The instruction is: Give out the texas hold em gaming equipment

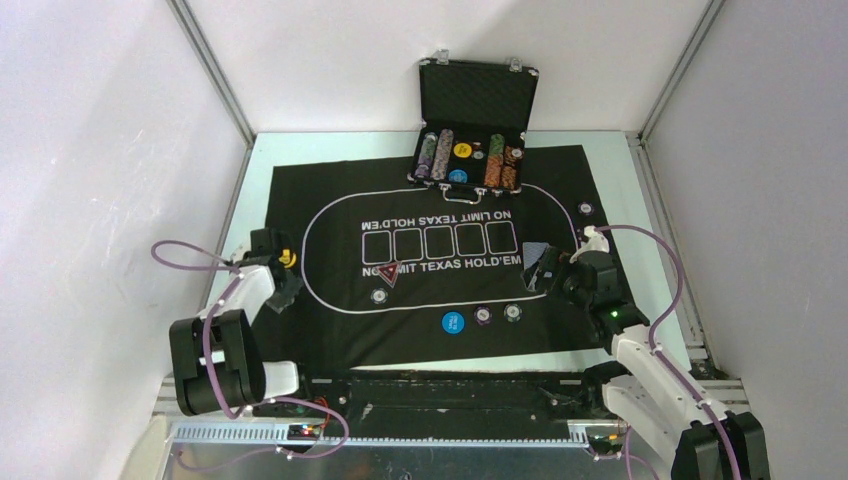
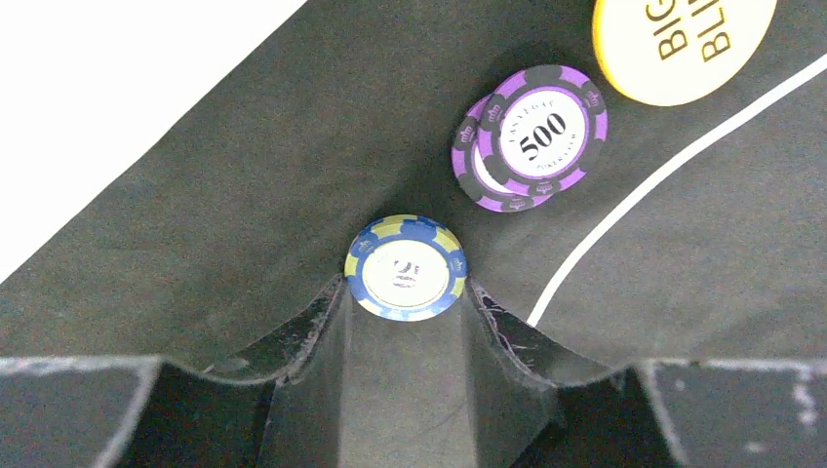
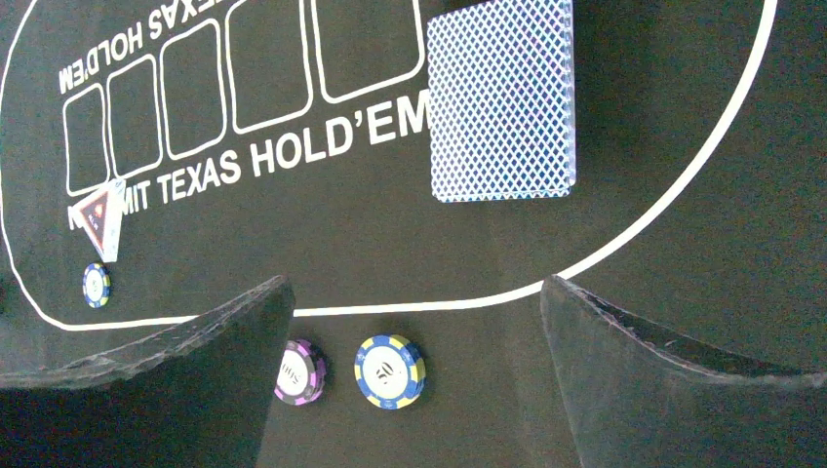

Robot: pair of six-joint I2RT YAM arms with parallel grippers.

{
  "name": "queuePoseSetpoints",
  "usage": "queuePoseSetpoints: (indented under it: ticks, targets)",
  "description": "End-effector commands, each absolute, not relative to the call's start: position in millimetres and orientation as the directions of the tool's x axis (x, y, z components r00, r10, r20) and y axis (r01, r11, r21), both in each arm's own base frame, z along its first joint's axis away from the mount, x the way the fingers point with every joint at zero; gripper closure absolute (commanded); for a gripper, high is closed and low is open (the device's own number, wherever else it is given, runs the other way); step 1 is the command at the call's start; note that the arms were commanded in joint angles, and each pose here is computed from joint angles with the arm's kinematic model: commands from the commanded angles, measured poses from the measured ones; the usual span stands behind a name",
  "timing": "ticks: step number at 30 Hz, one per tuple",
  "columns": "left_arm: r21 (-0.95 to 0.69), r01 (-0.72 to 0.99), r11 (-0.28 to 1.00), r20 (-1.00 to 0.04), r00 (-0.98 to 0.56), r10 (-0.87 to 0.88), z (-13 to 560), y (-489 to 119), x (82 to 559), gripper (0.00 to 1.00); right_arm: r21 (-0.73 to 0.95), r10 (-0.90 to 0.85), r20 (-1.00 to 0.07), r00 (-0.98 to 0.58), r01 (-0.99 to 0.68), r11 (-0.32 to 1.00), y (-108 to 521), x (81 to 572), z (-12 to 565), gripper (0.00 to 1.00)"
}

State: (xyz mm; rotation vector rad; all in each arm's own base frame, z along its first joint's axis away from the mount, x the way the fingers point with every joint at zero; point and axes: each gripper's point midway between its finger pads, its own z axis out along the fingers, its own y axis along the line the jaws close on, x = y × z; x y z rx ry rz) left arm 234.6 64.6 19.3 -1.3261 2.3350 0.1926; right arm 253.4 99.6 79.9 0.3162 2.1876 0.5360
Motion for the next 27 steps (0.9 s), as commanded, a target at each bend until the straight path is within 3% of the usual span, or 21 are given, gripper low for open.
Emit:
queuePoseSetpoints:
  ticks: [1, 4, 6, 7, 9, 14, 17, 20, 24, 27]
  targets:
    - [-0.072, -0.868, 0.491, -0.470, -0.404, -0.784, 17.2, 74.5, 233.7, 0.97, 0.475, 0.399, -0.703, -0.588, 0.030, 0.880, 97.8, 260.7, 85.4, 0.01]
    - [-0.052, -0.874, 0.483, -0.480, -0.402, -0.780, 17.2, 78.4, 231.9, 0.85, 0.476, 0.398, -0.698, -0.595, 0.029, 0.879, 98.8, 260.4, 83.5, 0.00]
    - [-0.033, -0.881, 0.471, -0.494, -0.396, -0.774, 20.9, 82.4, 228.4, 0.70, 0.474, 0.398, -0.701, -0.592, 0.030, 0.880, 98.0, 260.6, 84.2, 0.00]
    - [-0.027, -0.882, 0.470, -0.495, -0.397, -0.773, 21.5, 82.9, 226.1, 0.54, 0.474, 0.399, -0.702, -0.590, 0.031, 0.880, 97.7, 260.6, 84.6, 0.00]
    - [-0.028, -0.887, 0.460, -0.507, -0.384, -0.772, 26.3, 84.4, 223.5, 0.32, 0.474, 0.399, -0.706, -0.585, 0.029, 0.880, 97.4, 260.8, 86.1, 0.00]
    - [-0.082, -0.890, 0.449, -0.539, -0.339, -0.771, 45.7, 82.1, 221.6, 0.05, 0.471, 0.399, -0.709, -0.582, 0.029, 0.881, 96.7, 260.8, 86.9, 0.00]
    - [-0.120, -0.869, 0.481, -0.560, -0.340, -0.755, 60.2, 71.8, 223.5, 0.01, 0.471, 0.397, -0.707, -0.586, 0.029, 0.882, 97.1, 260.5, 85.9, 0.00]
    - [-0.198, -0.762, 0.617, -0.602, -0.402, -0.690, 86.5, 43.2, 243.8, 0.00, 0.473, 0.400, -0.708, -0.581, 0.029, 0.880, 96.9, 260.6, 87.3, 0.00]
    - [-0.244, -0.411, 0.878, -0.605, -0.643, -0.469, 106.8, -43.3, 273.9, 0.00, 0.474, 0.401, -0.708, -0.581, 0.029, 0.880, 96.9, 259.9, 87.3, 0.00]
    - [-0.169, -0.210, 0.963, -0.564, -0.781, -0.269, 98.5, -91.5, 274.4, 0.00, 0.475, 0.401, -0.708, -0.581, 0.029, 0.880, 97.0, 259.9, 87.3, 0.00]
